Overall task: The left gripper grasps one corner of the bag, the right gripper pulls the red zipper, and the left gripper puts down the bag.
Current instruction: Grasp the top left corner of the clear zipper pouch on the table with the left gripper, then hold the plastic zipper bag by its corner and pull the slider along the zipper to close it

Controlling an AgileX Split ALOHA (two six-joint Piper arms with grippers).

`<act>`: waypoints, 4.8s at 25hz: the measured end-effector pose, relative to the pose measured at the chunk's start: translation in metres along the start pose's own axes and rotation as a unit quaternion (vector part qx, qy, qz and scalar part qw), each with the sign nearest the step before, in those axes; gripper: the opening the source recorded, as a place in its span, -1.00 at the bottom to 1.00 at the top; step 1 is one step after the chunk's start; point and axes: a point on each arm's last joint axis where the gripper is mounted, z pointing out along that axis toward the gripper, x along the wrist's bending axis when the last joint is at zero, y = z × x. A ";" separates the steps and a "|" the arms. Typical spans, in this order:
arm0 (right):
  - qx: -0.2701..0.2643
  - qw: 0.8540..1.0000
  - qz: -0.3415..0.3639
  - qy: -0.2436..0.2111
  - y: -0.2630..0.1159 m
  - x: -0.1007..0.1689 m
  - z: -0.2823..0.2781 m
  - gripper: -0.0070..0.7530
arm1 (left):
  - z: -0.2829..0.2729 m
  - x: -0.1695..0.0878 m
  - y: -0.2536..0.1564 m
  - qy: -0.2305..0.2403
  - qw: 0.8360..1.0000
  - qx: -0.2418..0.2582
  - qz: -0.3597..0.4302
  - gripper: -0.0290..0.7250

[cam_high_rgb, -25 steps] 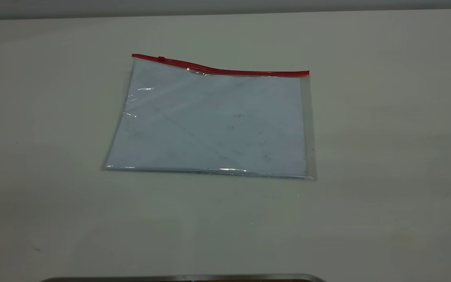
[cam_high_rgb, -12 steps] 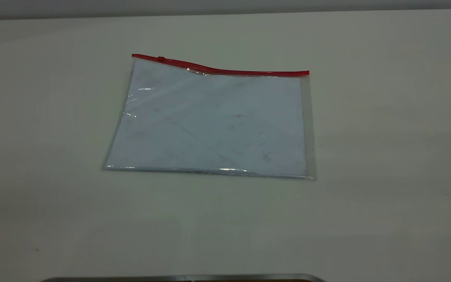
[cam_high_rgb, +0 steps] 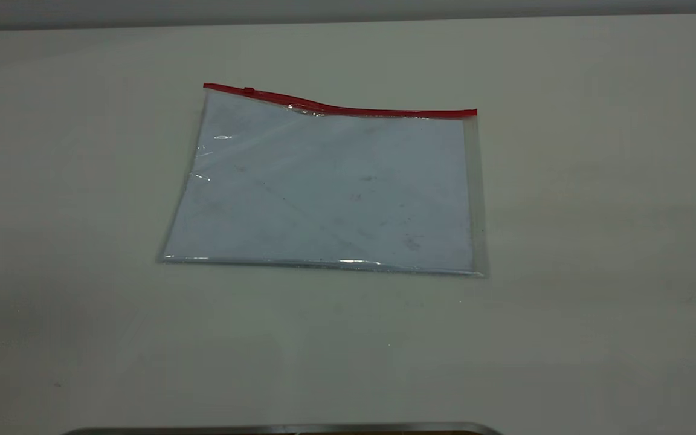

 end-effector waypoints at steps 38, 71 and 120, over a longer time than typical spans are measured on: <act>0.124 0.942 -0.100 0.297 0.107 0.098 0.327 0.40 | 0.285 0.043 0.161 -0.138 0.980 0.136 -0.034 0.58; 0.147 0.917 -0.054 0.366 0.086 0.146 0.436 0.40 | 0.558 -0.002 0.095 -0.345 0.919 0.193 -0.022 0.32; 0.123 0.823 -0.061 0.551 0.044 0.248 0.526 0.36 | 0.509 -0.036 0.139 -0.494 0.798 0.064 0.339 -0.72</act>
